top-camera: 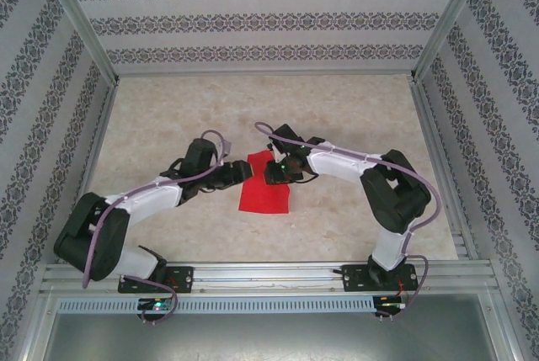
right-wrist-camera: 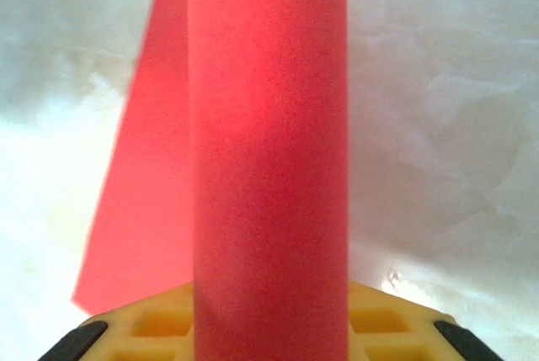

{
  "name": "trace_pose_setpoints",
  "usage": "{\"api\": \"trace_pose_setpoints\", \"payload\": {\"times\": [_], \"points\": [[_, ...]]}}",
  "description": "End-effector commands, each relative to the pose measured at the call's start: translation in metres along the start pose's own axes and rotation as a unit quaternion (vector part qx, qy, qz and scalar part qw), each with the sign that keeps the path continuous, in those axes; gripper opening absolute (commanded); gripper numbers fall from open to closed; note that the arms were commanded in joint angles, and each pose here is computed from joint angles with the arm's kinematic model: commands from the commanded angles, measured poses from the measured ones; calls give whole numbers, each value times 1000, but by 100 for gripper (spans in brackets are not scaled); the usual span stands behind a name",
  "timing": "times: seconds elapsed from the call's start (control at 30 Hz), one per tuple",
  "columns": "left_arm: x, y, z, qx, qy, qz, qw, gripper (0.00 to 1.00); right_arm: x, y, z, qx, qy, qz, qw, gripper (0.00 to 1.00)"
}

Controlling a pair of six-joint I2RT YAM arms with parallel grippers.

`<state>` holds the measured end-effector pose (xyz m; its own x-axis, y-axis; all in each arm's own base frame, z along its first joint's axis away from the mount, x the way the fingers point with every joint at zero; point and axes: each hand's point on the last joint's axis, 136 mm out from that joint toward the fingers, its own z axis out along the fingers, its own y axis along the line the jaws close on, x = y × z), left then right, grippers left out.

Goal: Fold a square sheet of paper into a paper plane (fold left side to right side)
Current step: Pick up the square sheet of paper from the center of the table, then place a square sheet of paper at the center of the table.

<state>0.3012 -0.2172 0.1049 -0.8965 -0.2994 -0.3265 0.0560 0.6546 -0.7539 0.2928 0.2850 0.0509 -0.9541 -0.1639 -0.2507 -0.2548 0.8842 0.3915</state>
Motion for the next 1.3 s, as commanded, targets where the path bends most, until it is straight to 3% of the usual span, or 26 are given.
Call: {"api": "trace_pose_setpoints", "payload": {"times": [0.0, 0.23, 0.53, 0.73, 0.9, 1.27], "points": [[-11, 1, -24, 19, -16, 8, 1000, 68, -13, 22, -30, -71, -39, 2, 997, 28], [-42, -35, -71, 116, -66, 76, 988, 77, -23, 46, -93, -164, -98, -17, 981, 28], [-62, -119, -122, 277, -118, 175, 938, 83, -16, 81, -192, -294, -172, -72, 938, 27], [-53, -161, -135, 361, -92, 207, 905, 83, -3, 101, -247, -361, -206, -120, 902, 26], [-37, -180, -128, 385, -60, 236, 890, 88, 10, 118, -281, -401, -214, -155, 877, 26], [-8, -209, -119, 413, -6, 286, 865, 87, 20, 133, -285, -421, -201, -173, 867, 26]]}}
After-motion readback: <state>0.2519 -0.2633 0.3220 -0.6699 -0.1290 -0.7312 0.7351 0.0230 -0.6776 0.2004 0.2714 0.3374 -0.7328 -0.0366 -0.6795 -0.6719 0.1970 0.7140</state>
